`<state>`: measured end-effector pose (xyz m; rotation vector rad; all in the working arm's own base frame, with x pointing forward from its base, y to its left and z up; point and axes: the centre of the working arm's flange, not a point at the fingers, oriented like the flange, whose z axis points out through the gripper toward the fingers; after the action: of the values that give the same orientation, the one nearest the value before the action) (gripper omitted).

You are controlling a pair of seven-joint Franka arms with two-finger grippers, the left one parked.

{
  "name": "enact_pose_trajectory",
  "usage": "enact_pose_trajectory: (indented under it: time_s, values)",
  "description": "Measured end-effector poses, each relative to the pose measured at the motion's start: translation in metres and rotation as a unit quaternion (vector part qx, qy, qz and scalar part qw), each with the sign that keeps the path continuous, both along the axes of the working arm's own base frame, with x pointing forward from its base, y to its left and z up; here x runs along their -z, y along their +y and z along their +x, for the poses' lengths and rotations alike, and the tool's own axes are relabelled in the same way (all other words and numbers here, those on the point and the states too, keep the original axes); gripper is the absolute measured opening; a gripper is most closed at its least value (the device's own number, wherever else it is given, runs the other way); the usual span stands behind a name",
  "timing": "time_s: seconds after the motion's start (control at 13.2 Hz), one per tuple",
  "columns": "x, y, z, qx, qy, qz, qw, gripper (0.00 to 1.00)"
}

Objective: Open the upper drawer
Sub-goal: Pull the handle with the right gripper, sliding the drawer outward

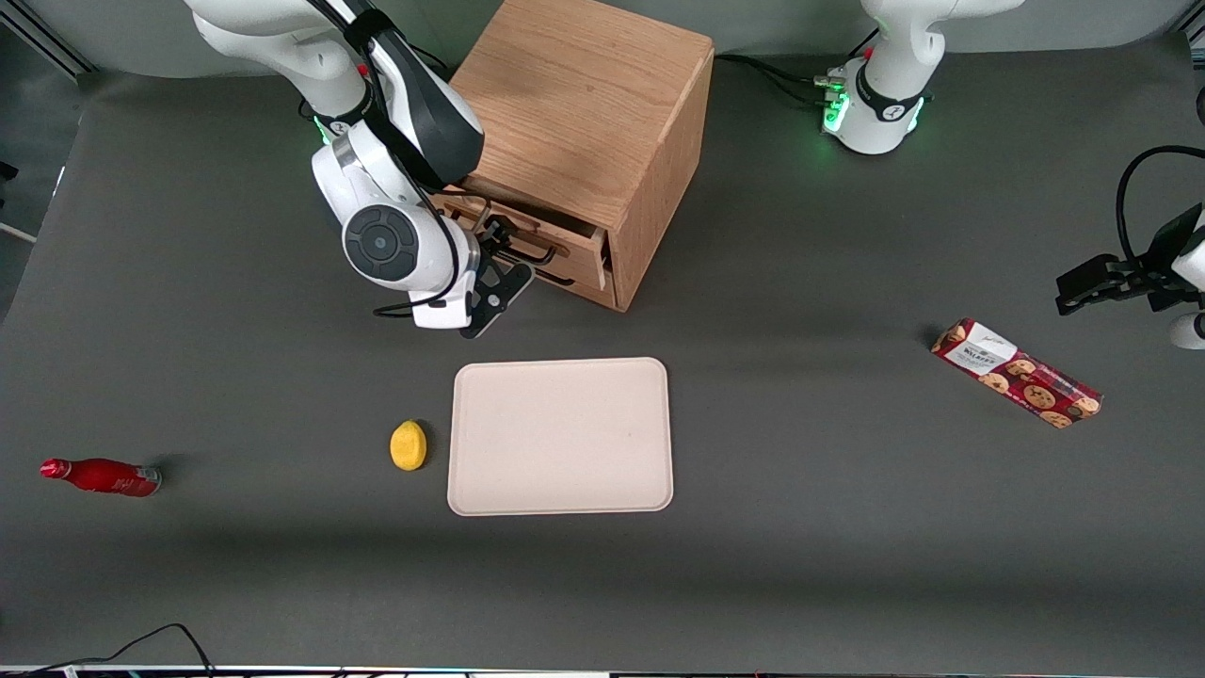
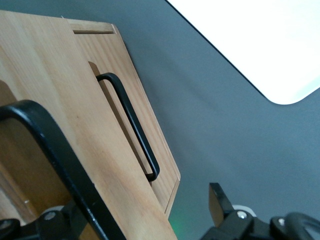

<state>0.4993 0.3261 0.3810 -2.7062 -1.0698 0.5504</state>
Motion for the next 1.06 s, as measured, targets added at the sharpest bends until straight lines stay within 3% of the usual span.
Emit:
enact_pose_trajectory:
  time_s: [1.06]
  values:
    - [0.007,-0.017,0.029,-0.004,-0.007,0.009,0.9999,1.0]
